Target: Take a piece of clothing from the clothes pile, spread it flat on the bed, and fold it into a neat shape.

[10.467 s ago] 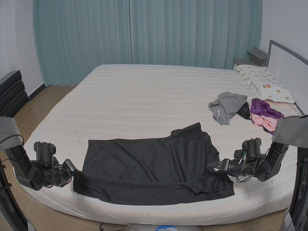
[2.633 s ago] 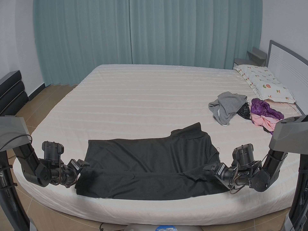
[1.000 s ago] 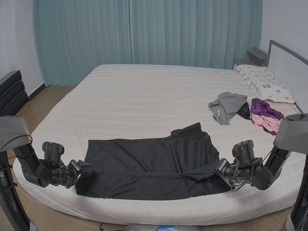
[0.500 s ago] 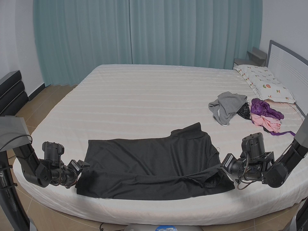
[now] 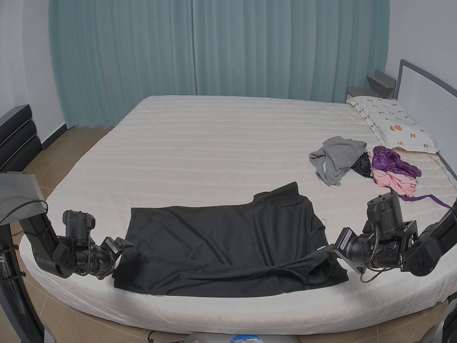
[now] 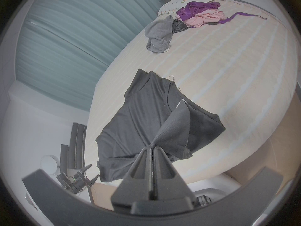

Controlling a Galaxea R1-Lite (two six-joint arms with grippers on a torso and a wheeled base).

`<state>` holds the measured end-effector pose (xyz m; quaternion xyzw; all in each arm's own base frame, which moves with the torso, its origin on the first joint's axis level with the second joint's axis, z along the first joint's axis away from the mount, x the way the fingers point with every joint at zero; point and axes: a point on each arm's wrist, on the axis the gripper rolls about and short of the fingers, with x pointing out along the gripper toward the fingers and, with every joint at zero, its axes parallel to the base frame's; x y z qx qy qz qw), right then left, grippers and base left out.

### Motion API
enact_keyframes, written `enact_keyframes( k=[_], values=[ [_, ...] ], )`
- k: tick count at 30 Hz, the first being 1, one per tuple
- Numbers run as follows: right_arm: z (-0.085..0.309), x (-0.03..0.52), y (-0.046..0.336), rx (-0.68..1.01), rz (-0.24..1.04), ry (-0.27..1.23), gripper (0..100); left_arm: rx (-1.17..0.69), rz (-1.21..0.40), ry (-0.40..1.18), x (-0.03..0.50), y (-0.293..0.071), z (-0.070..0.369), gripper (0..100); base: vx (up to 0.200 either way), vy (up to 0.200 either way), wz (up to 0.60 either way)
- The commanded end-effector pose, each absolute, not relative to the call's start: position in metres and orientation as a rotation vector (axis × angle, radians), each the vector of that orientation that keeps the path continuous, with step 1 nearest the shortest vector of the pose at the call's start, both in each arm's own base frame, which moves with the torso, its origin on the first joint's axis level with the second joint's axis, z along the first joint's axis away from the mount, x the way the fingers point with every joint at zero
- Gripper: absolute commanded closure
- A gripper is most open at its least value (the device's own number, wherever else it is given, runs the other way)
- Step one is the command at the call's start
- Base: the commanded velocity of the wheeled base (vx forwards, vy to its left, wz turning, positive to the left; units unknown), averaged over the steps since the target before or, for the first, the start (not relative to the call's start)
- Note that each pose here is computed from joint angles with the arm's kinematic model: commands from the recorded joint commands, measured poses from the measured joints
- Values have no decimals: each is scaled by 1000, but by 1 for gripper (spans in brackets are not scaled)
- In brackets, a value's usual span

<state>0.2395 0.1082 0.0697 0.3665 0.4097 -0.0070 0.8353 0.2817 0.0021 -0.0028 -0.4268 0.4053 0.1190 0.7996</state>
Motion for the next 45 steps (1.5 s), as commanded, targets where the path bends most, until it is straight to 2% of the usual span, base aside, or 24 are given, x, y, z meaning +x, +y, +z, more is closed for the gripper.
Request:
enact_keyframes(
  k=[1, 2, 3, 8, 15, 25, 28, 34, 45],
  values=[
    [68, 236, 107, 747, -15, 885, 100, -916, 255, 871, 282, 2, -3, 0, 0, 0, 0],
    [65, 234, 106, 718, -21, 907, 100, -916, 256, 870, 282, 2, -3, 0, 0, 0, 0],
    [63, 233, 105, 701, -24, 920, 0, -916, 256, 870, 282, 2, -3, 0, 0, 0, 0],
    [60, 230, 103, 667, -31, 963, 0, -916, 258, 871, 282, 2, -3, 0, 0, 0, 0],
    [34, 238, 101, 612, -67, 1023, 0, -917, 259, 871, 282, 2, -3, 0, 0, 0, 0],
    [7, 277, 79, 627, 34, 956, 0, -915, 257, 838, 282, 3, 0, 0, 0, 0, 0],
    [-11, 295, 63, 600, 89, 961, 0, -916, 251, 827, 284, 3, 0, 0, 0, 0, 0],
    [-16, 316, 53, 595, 212, 931, 0, -902, 232, 815, 291, 1, 0, 0, 0, 0, 0],
    [-26, 333, 54, 544, 255, 907, 0, -895, 224, 808, 304, 0, -5, 0, 0, 0, 0]
  ],
)
